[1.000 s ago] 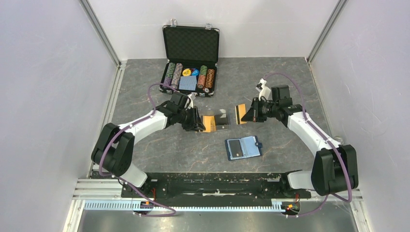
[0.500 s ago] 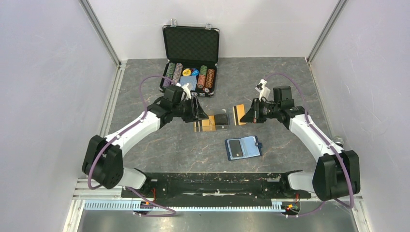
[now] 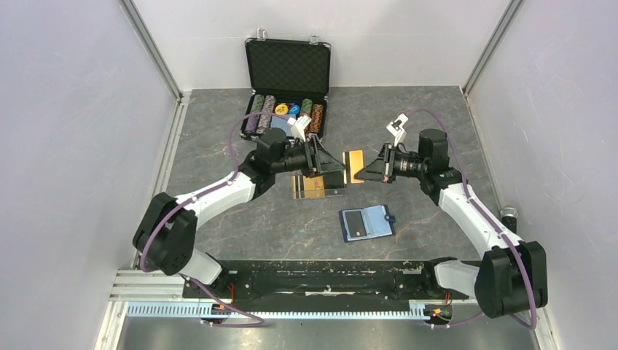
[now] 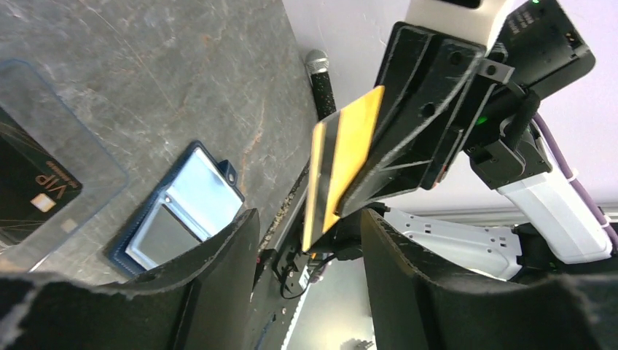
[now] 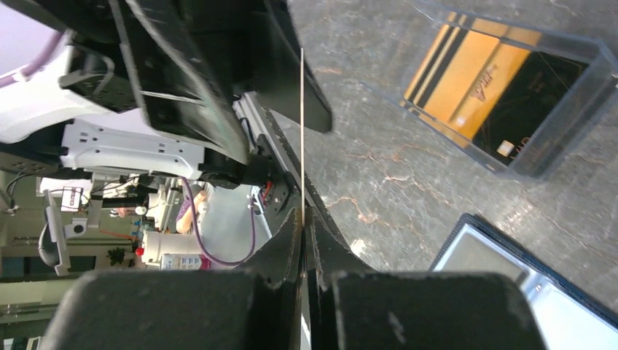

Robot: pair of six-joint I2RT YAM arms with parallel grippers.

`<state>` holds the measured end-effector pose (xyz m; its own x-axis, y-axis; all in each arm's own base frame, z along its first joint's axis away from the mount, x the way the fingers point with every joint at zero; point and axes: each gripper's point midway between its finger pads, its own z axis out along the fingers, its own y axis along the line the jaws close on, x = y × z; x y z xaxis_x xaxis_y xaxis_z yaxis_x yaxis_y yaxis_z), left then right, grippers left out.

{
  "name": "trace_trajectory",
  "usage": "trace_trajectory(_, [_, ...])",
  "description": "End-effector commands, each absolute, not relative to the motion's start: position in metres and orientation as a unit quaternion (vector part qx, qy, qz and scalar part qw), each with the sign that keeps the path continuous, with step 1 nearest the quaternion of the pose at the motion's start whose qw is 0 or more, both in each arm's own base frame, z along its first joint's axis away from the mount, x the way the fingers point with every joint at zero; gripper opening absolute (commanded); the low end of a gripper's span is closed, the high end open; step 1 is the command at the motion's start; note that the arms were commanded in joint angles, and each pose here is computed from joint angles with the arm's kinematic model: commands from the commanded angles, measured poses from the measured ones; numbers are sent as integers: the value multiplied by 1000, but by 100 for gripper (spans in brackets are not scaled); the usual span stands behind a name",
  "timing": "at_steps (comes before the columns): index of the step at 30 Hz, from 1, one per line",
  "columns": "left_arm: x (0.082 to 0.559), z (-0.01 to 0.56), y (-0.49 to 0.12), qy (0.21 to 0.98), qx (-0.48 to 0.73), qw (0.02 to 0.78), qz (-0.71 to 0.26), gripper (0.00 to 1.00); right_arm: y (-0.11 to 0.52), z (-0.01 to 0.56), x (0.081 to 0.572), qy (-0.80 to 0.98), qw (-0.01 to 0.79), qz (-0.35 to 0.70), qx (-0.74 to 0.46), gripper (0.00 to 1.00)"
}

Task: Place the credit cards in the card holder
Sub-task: Insert the credit card into the card holder.

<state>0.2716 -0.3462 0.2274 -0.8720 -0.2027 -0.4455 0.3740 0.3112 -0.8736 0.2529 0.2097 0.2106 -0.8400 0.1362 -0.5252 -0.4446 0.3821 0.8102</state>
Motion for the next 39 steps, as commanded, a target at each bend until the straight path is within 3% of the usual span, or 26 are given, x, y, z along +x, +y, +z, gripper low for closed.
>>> trace_trajectory(1, [260, 245, -366, 739, 74, 232, -628, 58, 214, 239, 248, 751, 291, 582, -116, 0])
trace_trajectory(4, [257, 242, -369, 740, 75, 229, -628, 48, 214, 239, 247, 747, 290, 587, -111, 0])
trace_trajectory(12, [253, 243, -371, 731, 75, 223, -640, 2, 213, 225, 241, 754, 275, 587, -102, 3])
trace_trajectory(16, [253, 234, -367, 743, 59, 223, -628, 2, 203, 196, 245, 797, 268, 535, -85, 50])
trace_trajectory(18, [253, 225, -362, 754, 44, 223, -616, 2, 188, 171, 250, 841, 263, 467, -74, 62])
trace_trajectory(23, [242, 191, -345, 789, 2, 212, -577, 2, 125, 113, 252, 933, 243, 262, -40, 78])
trace_trajectory(27, [227, 162, -338, 815, -19, 195, -546, 2, 89, 80, 239, 964, 210, 162, -28, 82])
trace_trajectory(31, [208, 144, -347, 827, -20, 169, -535, 2, 85, 47, 218, 974, 166, 154, -31, 82])
trace_trajectory(39, [189, 118, -367, 846, -9, 131, -517, 2, 116, 21, 188, 960, 125, 250, -11, 62])
